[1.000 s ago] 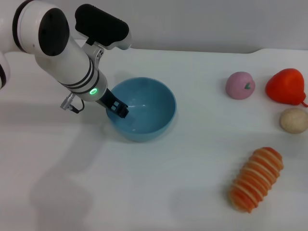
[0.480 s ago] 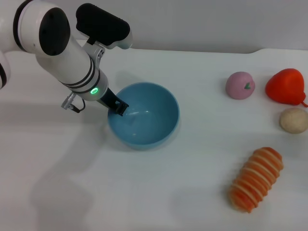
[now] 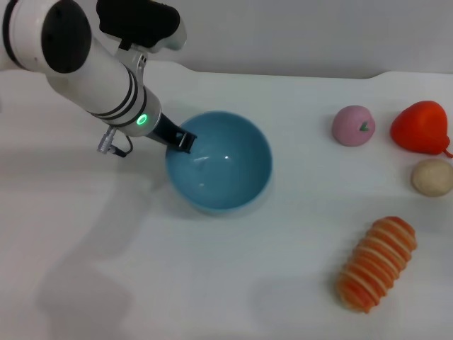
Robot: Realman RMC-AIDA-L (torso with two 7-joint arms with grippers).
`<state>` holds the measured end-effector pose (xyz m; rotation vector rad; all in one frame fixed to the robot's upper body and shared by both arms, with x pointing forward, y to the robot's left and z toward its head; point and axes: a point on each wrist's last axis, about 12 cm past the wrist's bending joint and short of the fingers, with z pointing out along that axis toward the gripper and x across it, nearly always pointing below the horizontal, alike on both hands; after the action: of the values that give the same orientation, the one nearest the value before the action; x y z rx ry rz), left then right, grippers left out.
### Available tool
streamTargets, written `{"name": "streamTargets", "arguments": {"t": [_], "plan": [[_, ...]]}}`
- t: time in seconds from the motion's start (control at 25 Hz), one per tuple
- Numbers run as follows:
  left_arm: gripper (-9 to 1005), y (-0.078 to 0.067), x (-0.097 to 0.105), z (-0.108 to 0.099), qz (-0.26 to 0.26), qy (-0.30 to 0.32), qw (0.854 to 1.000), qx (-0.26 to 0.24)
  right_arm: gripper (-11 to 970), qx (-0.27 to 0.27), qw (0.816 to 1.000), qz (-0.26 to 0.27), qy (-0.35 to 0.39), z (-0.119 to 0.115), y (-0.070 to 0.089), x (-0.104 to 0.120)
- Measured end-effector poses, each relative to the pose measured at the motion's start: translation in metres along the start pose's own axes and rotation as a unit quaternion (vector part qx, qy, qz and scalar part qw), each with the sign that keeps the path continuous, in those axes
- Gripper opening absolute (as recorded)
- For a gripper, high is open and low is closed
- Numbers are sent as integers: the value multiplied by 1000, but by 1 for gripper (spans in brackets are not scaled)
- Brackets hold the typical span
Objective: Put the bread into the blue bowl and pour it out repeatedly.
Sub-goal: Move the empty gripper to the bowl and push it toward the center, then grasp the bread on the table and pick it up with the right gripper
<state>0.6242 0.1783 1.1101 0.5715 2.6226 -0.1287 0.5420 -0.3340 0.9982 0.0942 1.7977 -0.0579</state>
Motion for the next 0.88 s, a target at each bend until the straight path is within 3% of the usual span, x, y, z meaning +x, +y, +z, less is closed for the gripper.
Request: {"name": "streamTargets", "arguments": {"t": [0.12, 0.36, 0.52, 0.72, 0.88], "plan": [[1, 1, -1, -5, -21, -18, 999, 16, 521, 1, 1000, 7, -1, 1, 0, -1], [4, 23, 6, -15, -128, -57, 989, 55, 521, -6, 998, 55, -2, 3, 4, -3], [5, 34, 16, -20, -169, -83, 980, 69, 520, -26, 996, 90, 6, 9, 10, -6], [6, 41, 27, -23, -188, -93, 975, 66, 520, -118, 982, 139, 48, 25, 26, -22], [6, 43, 31, -21, -193, -88, 975, 65, 520, -208, 963, 143, 91, 34, 40, -42]]}}
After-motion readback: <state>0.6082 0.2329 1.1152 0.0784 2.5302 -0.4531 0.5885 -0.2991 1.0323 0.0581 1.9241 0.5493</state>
